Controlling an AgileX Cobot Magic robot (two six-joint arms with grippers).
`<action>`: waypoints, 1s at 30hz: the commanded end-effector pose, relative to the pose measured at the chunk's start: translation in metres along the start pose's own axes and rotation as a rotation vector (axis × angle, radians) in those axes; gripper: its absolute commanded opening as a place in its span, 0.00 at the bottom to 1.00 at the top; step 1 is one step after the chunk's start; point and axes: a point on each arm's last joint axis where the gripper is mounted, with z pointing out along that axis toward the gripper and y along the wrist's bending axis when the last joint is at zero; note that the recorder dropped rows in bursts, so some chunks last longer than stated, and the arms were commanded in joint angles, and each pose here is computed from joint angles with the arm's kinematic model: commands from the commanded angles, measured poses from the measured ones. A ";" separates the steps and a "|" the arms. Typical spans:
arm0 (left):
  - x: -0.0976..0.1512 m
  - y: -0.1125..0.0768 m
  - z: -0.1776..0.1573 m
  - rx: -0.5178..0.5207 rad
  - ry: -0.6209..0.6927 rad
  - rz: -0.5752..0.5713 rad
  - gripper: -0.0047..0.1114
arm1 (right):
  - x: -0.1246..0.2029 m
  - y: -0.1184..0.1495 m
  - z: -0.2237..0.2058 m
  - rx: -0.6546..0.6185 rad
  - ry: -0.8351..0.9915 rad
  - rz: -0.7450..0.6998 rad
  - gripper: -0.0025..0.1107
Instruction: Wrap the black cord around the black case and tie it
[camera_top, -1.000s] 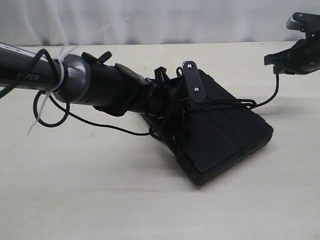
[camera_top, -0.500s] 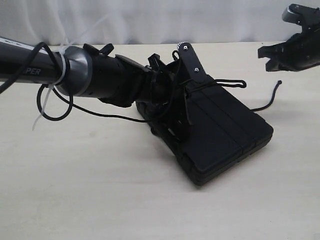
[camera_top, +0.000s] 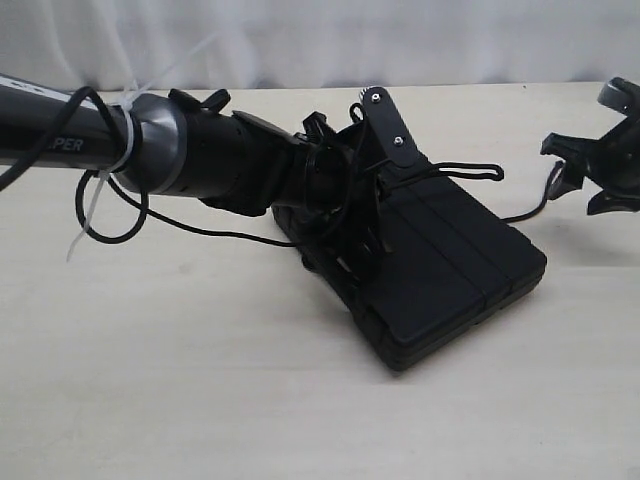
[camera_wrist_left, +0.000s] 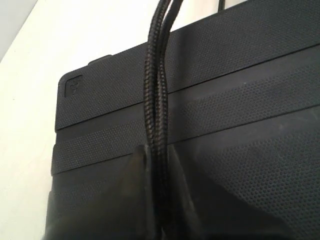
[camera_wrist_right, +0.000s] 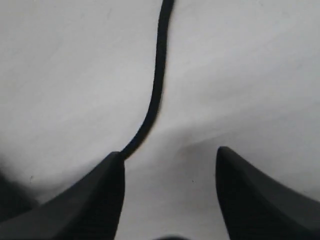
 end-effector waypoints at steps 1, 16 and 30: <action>-0.003 0.002 -0.001 0.004 -0.014 0.017 0.04 | -0.007 -0.003 0.020 0.000 -0.047 0.016 0.45; -0.004 0.001 -0.001 0.015 -0.021 0.018 0.04 | -0.064 -0.001 0.099 -0.030 -0.049 0.030 0.40; -0.004 0.000 -0.001 0.017 -0.022 0.026 0.04 | -0.038 0.047 0.109 -0.036 0.125 -0.410 0.06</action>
